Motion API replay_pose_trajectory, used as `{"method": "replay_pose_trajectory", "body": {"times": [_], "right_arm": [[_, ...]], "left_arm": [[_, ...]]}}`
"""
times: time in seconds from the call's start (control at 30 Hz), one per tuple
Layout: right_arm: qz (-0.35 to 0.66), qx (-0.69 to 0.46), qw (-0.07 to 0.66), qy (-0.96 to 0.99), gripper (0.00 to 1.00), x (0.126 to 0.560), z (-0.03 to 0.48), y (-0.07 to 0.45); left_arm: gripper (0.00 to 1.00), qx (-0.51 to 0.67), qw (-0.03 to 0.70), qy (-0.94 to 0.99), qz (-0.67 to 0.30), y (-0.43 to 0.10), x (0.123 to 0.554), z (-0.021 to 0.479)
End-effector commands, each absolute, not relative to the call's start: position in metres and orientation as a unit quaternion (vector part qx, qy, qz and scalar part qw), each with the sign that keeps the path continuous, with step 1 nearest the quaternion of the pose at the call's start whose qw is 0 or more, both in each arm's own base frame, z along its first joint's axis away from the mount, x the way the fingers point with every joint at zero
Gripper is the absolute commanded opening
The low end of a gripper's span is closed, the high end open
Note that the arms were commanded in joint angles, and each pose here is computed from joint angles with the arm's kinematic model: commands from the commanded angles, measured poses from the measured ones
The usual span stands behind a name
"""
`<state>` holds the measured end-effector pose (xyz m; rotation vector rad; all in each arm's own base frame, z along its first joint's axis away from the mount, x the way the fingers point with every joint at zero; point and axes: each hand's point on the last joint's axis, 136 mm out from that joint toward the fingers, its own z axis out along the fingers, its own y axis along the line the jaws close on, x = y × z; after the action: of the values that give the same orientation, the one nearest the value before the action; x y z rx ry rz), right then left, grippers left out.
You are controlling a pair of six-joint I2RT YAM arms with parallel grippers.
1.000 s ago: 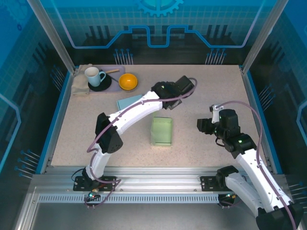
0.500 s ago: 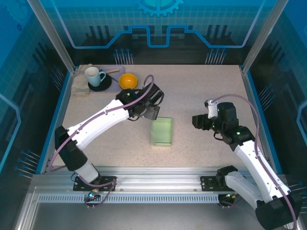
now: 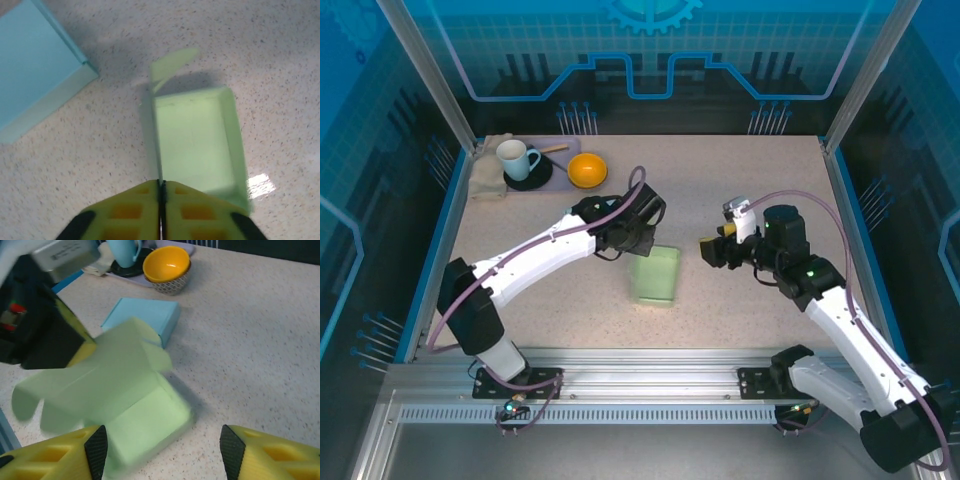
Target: Fold the paper box
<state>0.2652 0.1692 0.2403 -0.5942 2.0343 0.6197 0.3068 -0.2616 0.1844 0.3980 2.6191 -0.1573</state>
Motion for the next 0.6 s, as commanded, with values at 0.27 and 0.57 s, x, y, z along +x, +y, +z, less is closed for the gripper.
{"method": "replay_pose_trajectory", "body": {"times": [0.27, 0.57], "right_arm": [[0.193, -0.323, 0.505, 0.777, 0.60, 0.298, 0.249, 0.180], [0.171, -0.224, 0.488, 0.826, 0.59, 0.301, 0.212, 0.154]], "left_arm": [[0.02, 0.517, 0.286, 0.806, -0.018, -0.295, 0.319, 0.215], [0.07, 0.605, 0.270, 0.745, -0.084, -0.327, 0.330, 0.221]]}}
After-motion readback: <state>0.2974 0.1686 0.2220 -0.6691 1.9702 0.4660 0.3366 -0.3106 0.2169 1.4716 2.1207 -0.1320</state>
